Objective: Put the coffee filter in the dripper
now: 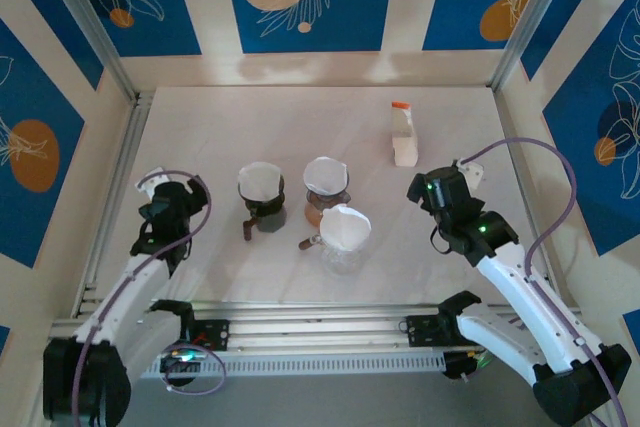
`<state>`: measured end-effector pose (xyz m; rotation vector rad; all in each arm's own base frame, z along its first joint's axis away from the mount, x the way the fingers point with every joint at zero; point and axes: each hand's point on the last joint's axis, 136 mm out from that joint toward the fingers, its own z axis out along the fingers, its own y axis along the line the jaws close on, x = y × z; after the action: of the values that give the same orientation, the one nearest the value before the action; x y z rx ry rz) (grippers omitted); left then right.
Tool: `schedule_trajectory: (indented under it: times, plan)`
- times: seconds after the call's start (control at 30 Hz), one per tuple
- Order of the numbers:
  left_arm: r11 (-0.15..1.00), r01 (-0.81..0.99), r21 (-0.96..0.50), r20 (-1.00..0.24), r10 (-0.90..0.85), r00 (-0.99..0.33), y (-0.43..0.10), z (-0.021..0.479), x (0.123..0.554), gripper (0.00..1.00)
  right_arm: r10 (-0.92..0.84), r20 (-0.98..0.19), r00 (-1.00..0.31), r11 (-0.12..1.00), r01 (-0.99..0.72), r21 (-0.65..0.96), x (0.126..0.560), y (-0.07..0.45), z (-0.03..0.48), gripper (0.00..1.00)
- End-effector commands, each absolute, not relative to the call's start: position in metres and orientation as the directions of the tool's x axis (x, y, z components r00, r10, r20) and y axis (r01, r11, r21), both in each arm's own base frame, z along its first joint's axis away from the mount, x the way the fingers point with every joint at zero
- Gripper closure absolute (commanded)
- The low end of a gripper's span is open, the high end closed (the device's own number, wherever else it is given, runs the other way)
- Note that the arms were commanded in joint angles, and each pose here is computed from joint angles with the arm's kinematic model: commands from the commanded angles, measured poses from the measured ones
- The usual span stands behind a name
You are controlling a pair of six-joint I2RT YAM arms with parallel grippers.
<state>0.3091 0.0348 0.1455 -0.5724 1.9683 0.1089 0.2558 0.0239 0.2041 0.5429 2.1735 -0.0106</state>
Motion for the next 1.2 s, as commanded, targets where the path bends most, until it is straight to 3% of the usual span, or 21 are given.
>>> schedule_trajectory:
  times: [0.0, 0.3, 0.53, 0.63, 0.8, 1.0, 1.07, 1.17]
  plan:
    - [0.909, -0.415, -0.04, -0.916, -0.199, -0.347, 0.043, 0.146, 0.326, 0.0, 0.367, -0.769, -0.523, 0.91, 0.373, 0.18, 0.261, 0.025, 0.204, 0.01]
    - [0.917, -0.382, 0.117, -0.933, -0.031, -0.359, 0.045, 0.129, 0.361, 0.0, 0.327, -0.764, -0.556, 0.932, 0.325, 0.162, 0.266, 0.032, 0.199, 0.01]
    - [0.934, -0.347, 0.084, -0.957, -0.022, -0.291, 0.04, 0.114, 0.377, 0.0, 0.291, -0.8, -0.525, 0.954, 0.227, 0.198, 0.273, 0.045, 0.197, 0.01]
    - [0.942, -0.319, 0.105, -0.943, -0.007, -0.332, 0.036, 0.109, 0.385, 0.0, 0.271, -0.826, -0.494, 0.96, 0.202, 0.194, 0.276, 0.045, 0.198, 0.01]
    - [0.958, -0.268, 0.103, -0.942, 0.008, -0.334, 0.027, 0.107, 0.387, 0.0, 0.365, -0.822, -0.437, 0.909, 0.358, 0.213, 0.275, 0.023, 0.201, 0.01]
    - [0.969, -0.221, 0.11, -0.931, 0.022, -0.364, 0.021, 0.103, 0.393, 0.0, 0.424, -0.8, -0.425, 0.878, 0.411, 0.247, 0.282, 0.012, 0.203, 0.01]
    - [0.975, -0.191, 0.116, -0.926, 0.037, -0.375, 0.015, 0.102, 0.398, 0.0, 0.385, -0.81, -0.442, 0.907, 0.346, 0.242, 0.29, 0.019, 0.204, 0.07]
    - [0.98, -0.169, 0.109, -0.928, 0.04, -0.371, 0.012, 0.101, 0.397, 0.0, 0.318, -0.838, -0.443, 0.939, 0.269, 0.214, 0.301, 0.025, 0.206, 0.05]
